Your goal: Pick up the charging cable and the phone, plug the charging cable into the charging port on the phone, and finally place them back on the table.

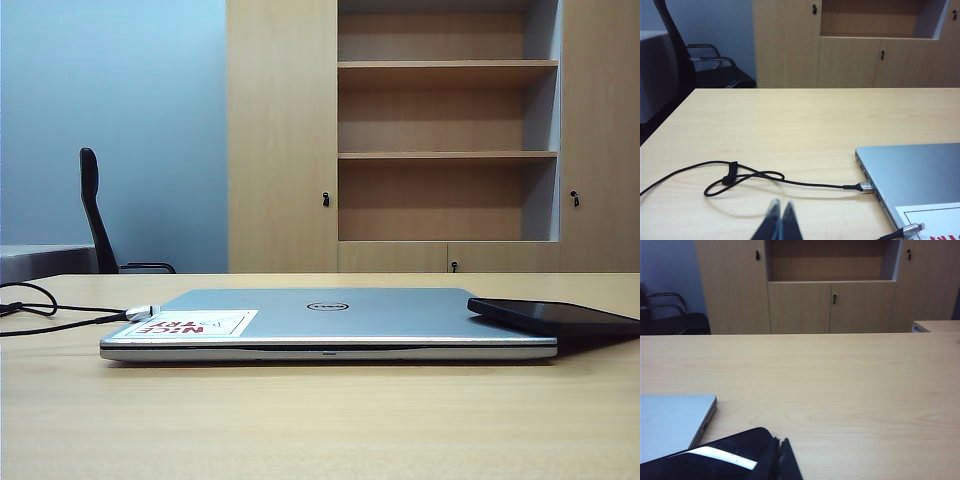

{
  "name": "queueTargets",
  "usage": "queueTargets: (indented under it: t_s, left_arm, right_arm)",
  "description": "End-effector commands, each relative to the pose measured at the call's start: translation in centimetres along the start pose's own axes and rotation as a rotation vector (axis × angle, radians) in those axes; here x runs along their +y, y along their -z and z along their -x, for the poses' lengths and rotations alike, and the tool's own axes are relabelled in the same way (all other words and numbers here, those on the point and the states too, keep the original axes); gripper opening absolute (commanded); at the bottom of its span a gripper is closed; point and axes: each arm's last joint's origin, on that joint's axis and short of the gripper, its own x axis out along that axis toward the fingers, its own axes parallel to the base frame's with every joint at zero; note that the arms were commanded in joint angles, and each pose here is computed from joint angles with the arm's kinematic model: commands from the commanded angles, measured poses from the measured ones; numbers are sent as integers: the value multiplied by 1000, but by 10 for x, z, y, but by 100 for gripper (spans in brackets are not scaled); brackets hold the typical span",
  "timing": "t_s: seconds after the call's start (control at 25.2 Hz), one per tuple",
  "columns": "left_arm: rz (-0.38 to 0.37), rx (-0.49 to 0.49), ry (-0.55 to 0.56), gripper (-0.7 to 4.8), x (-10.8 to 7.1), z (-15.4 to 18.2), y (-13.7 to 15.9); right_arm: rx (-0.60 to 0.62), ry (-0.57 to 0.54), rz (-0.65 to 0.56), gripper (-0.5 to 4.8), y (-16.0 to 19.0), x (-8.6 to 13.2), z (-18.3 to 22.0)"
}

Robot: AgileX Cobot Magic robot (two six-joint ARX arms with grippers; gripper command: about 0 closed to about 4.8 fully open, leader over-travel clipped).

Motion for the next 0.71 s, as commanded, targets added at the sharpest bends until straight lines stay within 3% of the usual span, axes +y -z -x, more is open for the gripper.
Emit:
queueTargets:
  t_s: [0.04,0.4,0.44,0.55,0.71]
  left_arm:
    - [-2,-9,5,-5,0,0,-1]
    - [17,-29,6,-5,0,0,-3]
    - [57,-66,9,-5,0,0,-7]
    - [54,-154,13,-5,-1,3,-23]
    - [49,-198,15,-5,-2,7,-41]
  right_arm:
    - [-16,1,0,-1,0,0,0]
    - [-27,1,-1,-1,-2,0,0]
    - [-48,1,-6,-1,-7,0,1]
    - [-100,1,-10,-1,-34,-1,6]
    - [-123,1,-11,-1,-58,-1,11]
